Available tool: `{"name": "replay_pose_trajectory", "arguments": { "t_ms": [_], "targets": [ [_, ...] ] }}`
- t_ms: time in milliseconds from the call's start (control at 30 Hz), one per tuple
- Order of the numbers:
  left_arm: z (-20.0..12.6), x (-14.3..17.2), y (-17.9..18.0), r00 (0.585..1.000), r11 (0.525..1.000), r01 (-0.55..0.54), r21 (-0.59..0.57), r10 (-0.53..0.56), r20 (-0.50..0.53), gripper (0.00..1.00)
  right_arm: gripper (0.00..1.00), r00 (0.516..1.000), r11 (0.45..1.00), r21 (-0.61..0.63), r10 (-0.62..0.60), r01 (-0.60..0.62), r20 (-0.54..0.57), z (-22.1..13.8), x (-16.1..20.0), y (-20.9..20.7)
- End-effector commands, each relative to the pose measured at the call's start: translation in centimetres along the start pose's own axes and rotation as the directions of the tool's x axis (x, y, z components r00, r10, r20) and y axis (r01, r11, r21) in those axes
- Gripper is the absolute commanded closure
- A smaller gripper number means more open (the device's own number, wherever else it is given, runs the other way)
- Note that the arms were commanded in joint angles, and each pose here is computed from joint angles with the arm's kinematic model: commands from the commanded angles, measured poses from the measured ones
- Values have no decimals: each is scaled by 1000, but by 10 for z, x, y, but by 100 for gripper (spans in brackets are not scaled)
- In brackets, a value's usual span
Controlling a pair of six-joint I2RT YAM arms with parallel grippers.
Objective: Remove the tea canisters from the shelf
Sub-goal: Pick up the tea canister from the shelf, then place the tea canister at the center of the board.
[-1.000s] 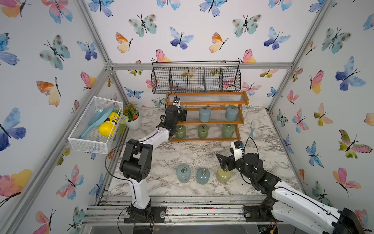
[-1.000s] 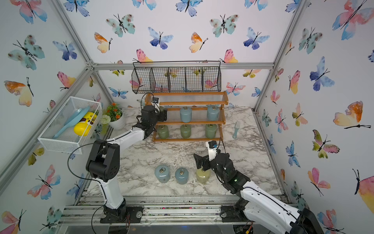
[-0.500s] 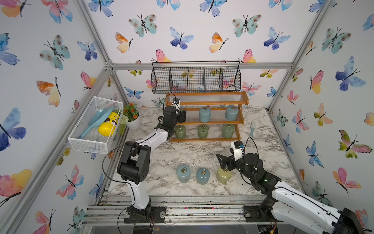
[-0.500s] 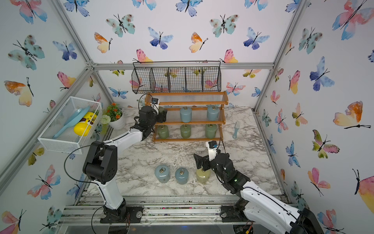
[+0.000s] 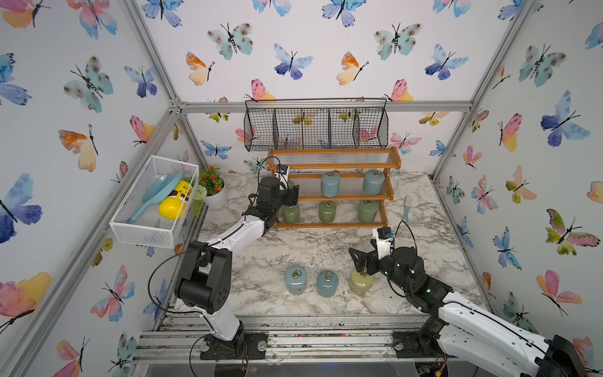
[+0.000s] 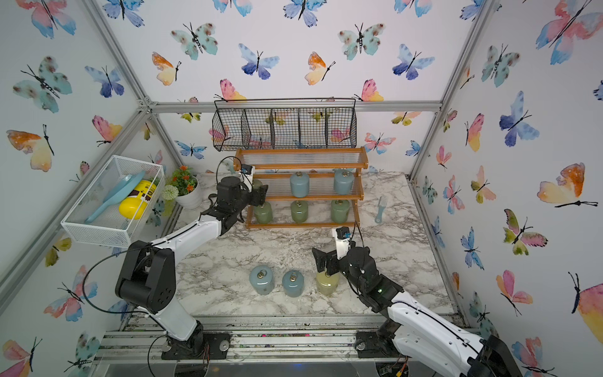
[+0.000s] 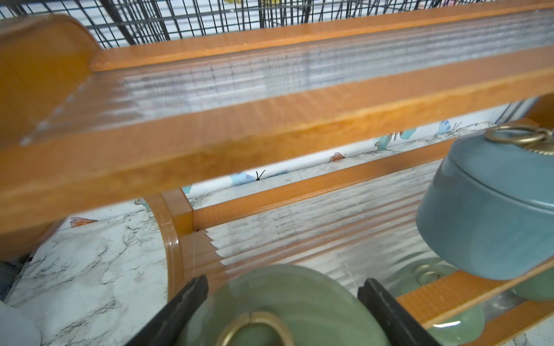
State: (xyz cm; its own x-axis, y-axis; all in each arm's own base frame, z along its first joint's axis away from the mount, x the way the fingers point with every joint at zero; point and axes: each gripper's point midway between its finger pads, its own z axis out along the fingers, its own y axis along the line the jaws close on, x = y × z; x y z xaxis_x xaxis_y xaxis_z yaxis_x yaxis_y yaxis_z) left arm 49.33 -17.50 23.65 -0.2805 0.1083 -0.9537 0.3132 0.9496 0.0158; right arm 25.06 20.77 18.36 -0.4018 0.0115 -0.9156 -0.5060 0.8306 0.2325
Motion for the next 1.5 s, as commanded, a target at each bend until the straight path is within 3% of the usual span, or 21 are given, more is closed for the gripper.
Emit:
{"name": "replay_pose_trajectory", "arguments": {
  "t_ms": [0,333,1067,1333,1467],
  "targets": [
    [-21,-35,-3,995,999,26,21,-28,95,33,0,1000,1000,-3,12,-12,7,-2,0,0],
    [-55,-18,7,997,999,47,-19,-46,58,34,0,1000,1000,-18,0,0,14,-2,-4,3],
    [-143,109,28,971,965,210,-159,-224,-78,35,0,1000,997,-77,-28,28,-8,-7,-1,13],
    [-155,161,17,954,954,235,-187,-263,-145,35,0,999,996,-84,-44,42,-18,-7,0,14],
    [-159,172,9,949,950,242,-196,-274,-154,35,0,999,995,-86,-44,42,-21,-8,0,14]
  ]
}}
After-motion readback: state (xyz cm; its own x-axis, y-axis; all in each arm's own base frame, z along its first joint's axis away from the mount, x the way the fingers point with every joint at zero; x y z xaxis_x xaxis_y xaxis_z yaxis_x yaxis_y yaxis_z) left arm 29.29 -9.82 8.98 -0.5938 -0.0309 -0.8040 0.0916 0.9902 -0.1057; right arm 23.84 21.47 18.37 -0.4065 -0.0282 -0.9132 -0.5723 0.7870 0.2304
